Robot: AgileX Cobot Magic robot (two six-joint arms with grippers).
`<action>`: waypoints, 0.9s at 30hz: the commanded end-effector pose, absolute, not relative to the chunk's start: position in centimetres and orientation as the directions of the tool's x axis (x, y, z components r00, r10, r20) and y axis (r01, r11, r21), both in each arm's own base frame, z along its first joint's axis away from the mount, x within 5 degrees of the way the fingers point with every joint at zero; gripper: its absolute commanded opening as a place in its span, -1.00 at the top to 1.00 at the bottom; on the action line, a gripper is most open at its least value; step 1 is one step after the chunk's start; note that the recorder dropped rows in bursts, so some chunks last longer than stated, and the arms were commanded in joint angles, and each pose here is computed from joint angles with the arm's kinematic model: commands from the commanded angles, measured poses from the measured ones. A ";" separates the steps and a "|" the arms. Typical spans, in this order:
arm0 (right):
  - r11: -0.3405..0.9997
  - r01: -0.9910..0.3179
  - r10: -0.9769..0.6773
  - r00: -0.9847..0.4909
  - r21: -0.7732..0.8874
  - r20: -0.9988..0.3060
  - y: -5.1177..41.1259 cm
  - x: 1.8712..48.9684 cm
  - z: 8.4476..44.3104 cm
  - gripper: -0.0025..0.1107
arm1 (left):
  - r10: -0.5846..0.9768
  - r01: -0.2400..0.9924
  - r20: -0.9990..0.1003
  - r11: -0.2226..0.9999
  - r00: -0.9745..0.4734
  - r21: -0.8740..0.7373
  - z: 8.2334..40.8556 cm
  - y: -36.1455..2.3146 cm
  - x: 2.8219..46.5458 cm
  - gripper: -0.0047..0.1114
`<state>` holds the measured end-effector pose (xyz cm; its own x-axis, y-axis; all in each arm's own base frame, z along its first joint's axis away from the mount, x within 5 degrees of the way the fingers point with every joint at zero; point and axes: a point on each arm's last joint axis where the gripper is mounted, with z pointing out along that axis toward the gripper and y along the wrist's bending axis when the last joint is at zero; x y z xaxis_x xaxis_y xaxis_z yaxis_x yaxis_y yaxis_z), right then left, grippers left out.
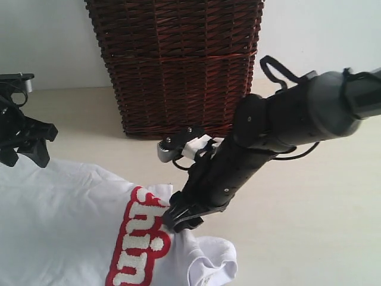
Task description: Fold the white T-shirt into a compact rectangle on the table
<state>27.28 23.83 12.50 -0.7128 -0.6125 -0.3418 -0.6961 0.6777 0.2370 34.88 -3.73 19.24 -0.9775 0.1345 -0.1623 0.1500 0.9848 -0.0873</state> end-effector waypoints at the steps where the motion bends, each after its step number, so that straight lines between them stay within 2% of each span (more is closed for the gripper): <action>1: 0.574 -0.752 -0.690 -0.657 0.323 -0.303 25.3 27.5 11.3 0.39 | 0.133 0.150 -0.174 0.984 -0.976 -0.092 19.3 -3.8 35.1 -0.11; 4: 0.543 -0.771 -0.706 -0.634 0.333 -0.317 25.6 27.6 11.7 0.96 | 0.132 0.150 -0.182 0.984 -0.974 -0.091 19.3 -3.8 35.2 -0.11; 7: 0.525 -0.791 -0.705 -0.611 0.313 -0.360 25.8 27.8 13.4 0.96 | 0.131 0.150 -0.188 0.985 -0.973 -0.090 19.3 -3.8 35.2 -0.11; 11: 0.454 -0.858 -0.722 -0.513 0.241 -0.464 26.1 26.9 17.7 0.96 | 0.123 0.145 -0.243 0.987 -0.962 -0.075 19.4 -3.6 35.8 -0.10; 14: 0.324 -0.934 -0.767 -0.353 0.152 -0.535 27.9 23.9 21.2 0.96 | 0.045 0.057 -0.354 0.998 -0.934 -0.025 20.6 -2.1 36.5 -0.01; 15: 0.242 -0.962 -0.794 -0.270 0.124 -0.544 29.2 21.6 22.1 0.96 | -0.023 -0.015 -0.446 1.000 -0.895 -0.023 22.1 -0.7 36.7 0.13; 17: 0.138 -0.986 -0.852 -0.168 0.098 -0.496 31.6 17.7 21.4 0.96 | -0.125 -0.114 -0.572 0.992 -0.811 -0.055 24.9 1.8 36.7 0.32; 19: 0.004 -0.998 -0.928 -0.027 0.063 -0.371 33.3 14.2 18.8 0.96 | -0.238 -0.214 -0.627 0.970 -0.742 -0.116 26.9 3.8 36.1 0.39; 21: -0.124 -0.988 -0.966 0.100 0.089 -0.238 34.3 11.1 15.5 0.96 | -0.303 -0.252 -0.635 0.952 -0.711 -0.172 27.1 4.6 35.8 0.39; 23: -0.193 -0.971 -0.974 0.172 0.141 -0.148 34.8 8.8 13.0 0.87 | -0.295 -0.236 -0.642 0.955 -0.707 -0.178 26.5 4.5 35.8 0.39; 27: -0.189 -0.975 -0.977 0.175 0.117 -0.122 34.7 8.5 13.0 0.28 | -0.299 -0.237 -0.644 0.954 -0.704 -0.185 26.3 4.4 35.8 0.39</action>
